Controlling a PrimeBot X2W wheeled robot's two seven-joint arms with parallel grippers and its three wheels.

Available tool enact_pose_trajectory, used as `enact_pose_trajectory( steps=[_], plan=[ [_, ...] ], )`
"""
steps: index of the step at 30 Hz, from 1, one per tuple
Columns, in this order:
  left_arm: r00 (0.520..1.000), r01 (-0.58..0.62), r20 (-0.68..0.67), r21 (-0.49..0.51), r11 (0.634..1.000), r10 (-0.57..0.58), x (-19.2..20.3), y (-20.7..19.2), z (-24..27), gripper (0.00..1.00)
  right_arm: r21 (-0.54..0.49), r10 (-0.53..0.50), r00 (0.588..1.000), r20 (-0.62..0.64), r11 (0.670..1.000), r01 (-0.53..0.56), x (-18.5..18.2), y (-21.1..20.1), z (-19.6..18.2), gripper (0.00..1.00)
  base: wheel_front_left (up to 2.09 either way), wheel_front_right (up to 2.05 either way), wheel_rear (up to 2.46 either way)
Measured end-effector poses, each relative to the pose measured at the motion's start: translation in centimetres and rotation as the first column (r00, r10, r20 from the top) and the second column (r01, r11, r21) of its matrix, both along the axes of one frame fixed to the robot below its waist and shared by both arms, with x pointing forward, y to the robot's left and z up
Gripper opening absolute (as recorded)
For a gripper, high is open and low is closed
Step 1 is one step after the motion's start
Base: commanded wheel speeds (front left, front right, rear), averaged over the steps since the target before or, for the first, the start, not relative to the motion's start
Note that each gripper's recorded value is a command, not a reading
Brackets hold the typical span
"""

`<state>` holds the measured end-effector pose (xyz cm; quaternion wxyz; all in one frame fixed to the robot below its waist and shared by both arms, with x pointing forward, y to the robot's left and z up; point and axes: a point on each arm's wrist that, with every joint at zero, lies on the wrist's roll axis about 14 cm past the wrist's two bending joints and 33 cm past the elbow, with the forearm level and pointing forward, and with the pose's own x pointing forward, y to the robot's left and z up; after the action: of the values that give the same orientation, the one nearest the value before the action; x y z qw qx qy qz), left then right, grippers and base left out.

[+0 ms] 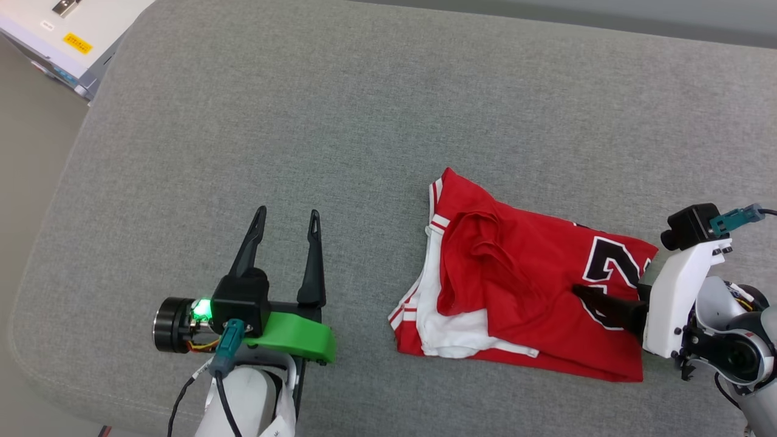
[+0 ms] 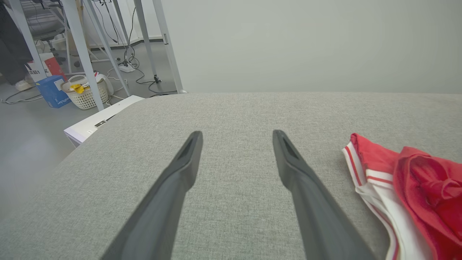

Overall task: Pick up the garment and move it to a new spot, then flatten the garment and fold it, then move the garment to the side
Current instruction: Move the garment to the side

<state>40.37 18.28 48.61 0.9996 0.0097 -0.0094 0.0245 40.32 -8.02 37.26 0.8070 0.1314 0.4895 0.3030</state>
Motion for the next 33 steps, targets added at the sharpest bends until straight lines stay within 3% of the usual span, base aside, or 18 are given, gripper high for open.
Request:
enact_pose_trajectory(
  steps=[1, 3, 12, 21, 26, 33],
  plan=[
    [1.000, 0.000, -0.001, -0.001, 1.000, 0.000, 0.0, 0.0, 0.0, 1.00, 0.002, 0.005, 1.000, 0.003, 1.000, -0.005, -0.1, 0.2, -0.1, 1.00, 0.00, 0.00, 0.00],
    [1.000, -0.004, -0.002, -0.004, 1.000, 0.004, 0.0, 0.0, -0.1, 1.00, 0.004, 0.008, 1.000, 0.022, 1.000, -0.008, 0.0, 0.4, -0.1, 0.00, 0.00, 0.00, 0.00],
    [1.000, 0.004, 0.019, -0.006, 1.000, -0.004, -0.1, -0.3, 0.7, 1.00, -0.010, 0.032, 0.982, 0.185, 0.999, -0.031, 0.8, 0.5, 2.2, 0.00, 0.00, 0.00, 0.00],
    [0.999, 0.038, 0.034, -0.021, 0.999, -0.037, -0.1, -1.6, 1.1, 1.00, -0.147, 0.111, 0.887, 0.449, 0.988, -0.049, 2.7, -2.7, 8.1, 0.00, 0.00, 0.00, 0.00],
    [0.995, 0.090, 0.046, -0.030, 0.995, -0.089, 0.6, -3.4, 1.3, 1.00, -0.228, 0.128, 0.856, 0.501, 0.974, -0.011, 2.1, -5.9, 10.4, 0.00, 0.00, 0.00, 0.00],
    [0.980, 0.192, 0.066, -0.033, 0.981, -0.189, 2.1, -6.9, 1.6, 1.00, -0.286, 0.054, 0.851, 0.522, 0.951, 0.114, 1.1, -11.4, 12.0, 0.00, 0.00, 0.00, 0.00]
  ],
)
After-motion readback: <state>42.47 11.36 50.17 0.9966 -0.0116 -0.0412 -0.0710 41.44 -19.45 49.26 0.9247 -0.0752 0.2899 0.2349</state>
